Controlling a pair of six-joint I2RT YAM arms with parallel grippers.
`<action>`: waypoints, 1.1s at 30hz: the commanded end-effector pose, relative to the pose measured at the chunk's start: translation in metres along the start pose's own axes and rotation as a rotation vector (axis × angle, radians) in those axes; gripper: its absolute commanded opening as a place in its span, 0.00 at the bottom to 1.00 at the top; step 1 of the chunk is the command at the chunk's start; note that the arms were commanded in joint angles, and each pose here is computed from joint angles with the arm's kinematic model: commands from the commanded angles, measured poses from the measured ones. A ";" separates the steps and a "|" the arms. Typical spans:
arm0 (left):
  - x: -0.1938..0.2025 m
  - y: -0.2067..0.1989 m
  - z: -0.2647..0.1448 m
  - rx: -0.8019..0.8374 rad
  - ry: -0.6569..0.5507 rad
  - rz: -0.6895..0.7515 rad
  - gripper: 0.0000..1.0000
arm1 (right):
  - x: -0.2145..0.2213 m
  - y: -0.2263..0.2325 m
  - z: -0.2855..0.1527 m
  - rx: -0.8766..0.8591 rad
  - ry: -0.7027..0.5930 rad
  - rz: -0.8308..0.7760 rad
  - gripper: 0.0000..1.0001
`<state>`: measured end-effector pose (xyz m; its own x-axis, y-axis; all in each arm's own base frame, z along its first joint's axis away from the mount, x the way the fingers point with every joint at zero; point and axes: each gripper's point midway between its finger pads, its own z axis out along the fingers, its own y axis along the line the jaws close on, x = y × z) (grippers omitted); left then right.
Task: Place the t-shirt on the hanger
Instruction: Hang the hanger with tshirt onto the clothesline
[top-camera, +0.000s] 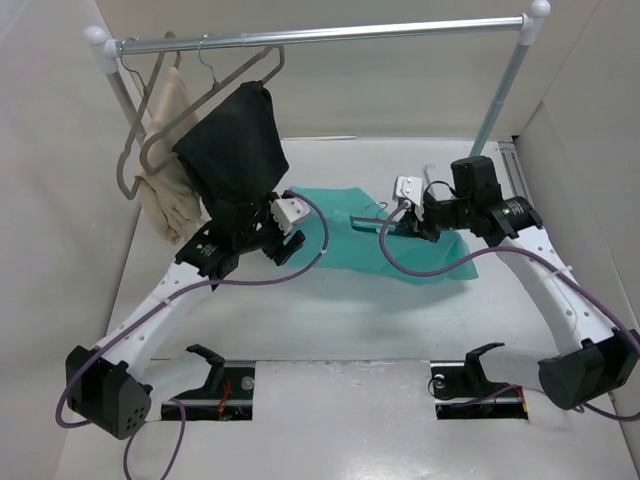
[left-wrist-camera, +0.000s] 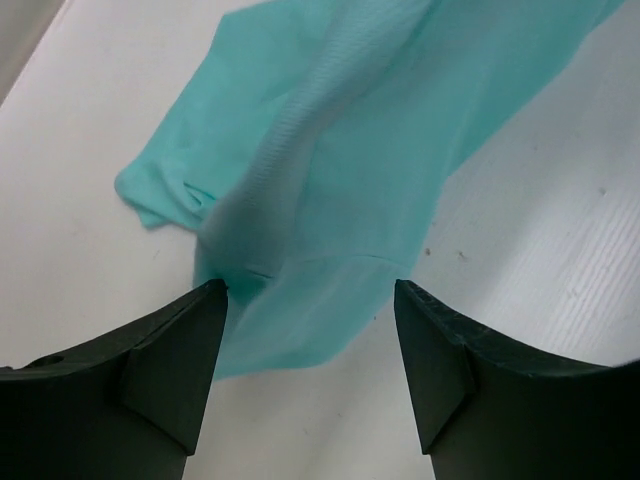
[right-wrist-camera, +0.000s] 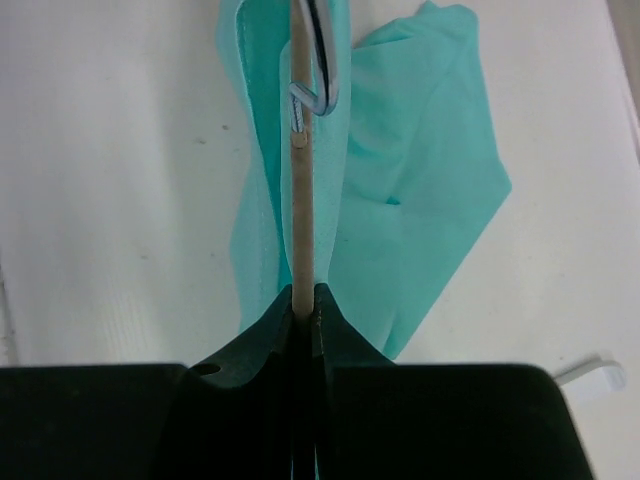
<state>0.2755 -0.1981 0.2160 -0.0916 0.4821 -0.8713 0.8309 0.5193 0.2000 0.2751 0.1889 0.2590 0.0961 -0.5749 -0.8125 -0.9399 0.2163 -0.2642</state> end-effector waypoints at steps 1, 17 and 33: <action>0.011 0.015 0.008 -0.054 0.038 0.014 0.64 | -0.026 0.009 -0.015 -0.052 -0.068 -0.059 0.00; 0.022 0.032 0.014 -0.048 0.044 -0.013 0.00 | -0.008 0.016 -0.045 -0.044 -0.043 0.043 0.00; 0.055 0.072 0.010 -0.117 0.110 -0.087 0.00 | -0.035 0.033 -0.078 -0.011 -0.069 0.038 0.00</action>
<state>0.3329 -0.1534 0.1739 -0.2349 0.4812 -0.8446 0.7632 0.6294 0.1462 0.2248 0.1498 0.2775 -0.0039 -0.5720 -0.8203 -0.9580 0.2373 -0.1608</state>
